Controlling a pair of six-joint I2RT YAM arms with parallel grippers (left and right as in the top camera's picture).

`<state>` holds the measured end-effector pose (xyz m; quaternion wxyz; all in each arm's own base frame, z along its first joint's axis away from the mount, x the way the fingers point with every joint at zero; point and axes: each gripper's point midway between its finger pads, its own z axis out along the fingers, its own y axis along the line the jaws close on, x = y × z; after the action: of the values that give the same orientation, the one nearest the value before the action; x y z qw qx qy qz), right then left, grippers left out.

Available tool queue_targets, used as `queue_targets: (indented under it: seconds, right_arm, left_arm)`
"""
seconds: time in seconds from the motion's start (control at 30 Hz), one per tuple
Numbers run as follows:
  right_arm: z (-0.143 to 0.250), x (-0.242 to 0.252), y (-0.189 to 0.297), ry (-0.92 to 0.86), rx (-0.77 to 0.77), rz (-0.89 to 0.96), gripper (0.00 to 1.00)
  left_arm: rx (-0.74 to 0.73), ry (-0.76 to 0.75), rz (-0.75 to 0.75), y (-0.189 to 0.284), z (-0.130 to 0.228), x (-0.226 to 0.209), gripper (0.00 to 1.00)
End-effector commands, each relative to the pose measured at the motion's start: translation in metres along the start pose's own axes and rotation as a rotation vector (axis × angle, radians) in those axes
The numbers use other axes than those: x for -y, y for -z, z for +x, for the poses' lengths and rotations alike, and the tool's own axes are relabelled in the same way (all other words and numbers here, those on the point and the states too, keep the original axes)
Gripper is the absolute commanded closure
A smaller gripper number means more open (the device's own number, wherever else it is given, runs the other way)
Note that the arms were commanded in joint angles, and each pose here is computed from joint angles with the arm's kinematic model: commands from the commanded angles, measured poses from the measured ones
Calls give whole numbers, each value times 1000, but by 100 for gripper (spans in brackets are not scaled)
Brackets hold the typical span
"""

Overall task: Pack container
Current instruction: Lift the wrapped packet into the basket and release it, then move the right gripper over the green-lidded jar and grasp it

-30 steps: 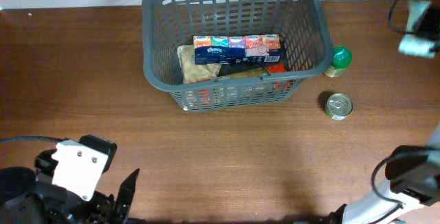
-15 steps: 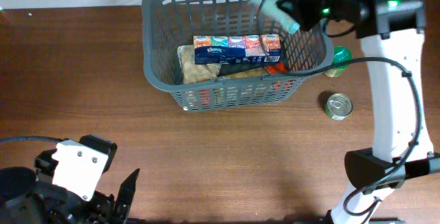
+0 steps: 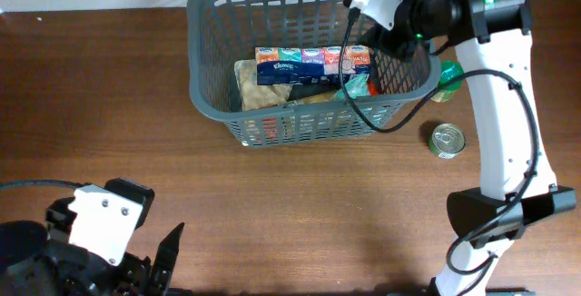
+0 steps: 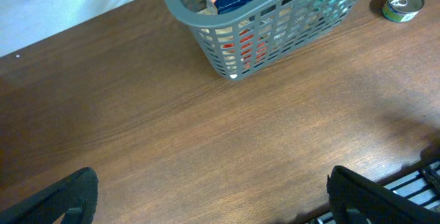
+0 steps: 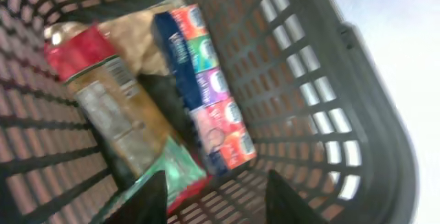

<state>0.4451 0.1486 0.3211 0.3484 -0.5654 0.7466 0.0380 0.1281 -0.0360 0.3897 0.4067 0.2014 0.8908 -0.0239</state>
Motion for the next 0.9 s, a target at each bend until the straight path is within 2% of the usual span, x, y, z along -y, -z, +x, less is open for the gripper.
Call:
queue_targets:
  seconds: [0.0, 0.07, 0.2, 0.23, 0.37, 0.47, 0.5, 0.67, 0.77, 0.87]
  right_arm:
    - [-11, 20, 7, -53, 30, 91, 55]
    - [-15, 46, 26, -198, 42, 230, 52]
    - [8, 90, 93, -483, 26, 522, 16]
    - [15, 95, 104, -526, 26, 552, 14]
    - [74, 110, 147, -747, -4, 641, 7]
    - [120, 113, 154, -863, -26, 597, 2]
    - [149, 113, 150, -933, -38, 550, 1]
    - [235, 107, 120, -1115, -131, 463, 1]
    - [278, 100, 92, -1200, -171, 427, 1]
    - [303, 93, 59, -1229, -174, 391, 1]
  left_arm:
    - [3, -9, -13, 1, -1, -2, 1]
    - [3, -9, -13, 1, -1, -2, 1]
    - [3, -9, -13, 1, -1, -2, 1]
    - [3, -9, -13, 1, -1, -2, 1]
    - [3, -9, -13, 1, -1, -2, 1]
    - [2, -8, -13, 1, -1, -2, 1]
    - [3, -9, -13, 1, -1, -2, 1]
    - [3, -9, -13, 1, -1, -2, 1]
    - [3, -9, -13, 1, -1, -2, 1]
    - [2, -9, -13, 1, -1, -2, 1]
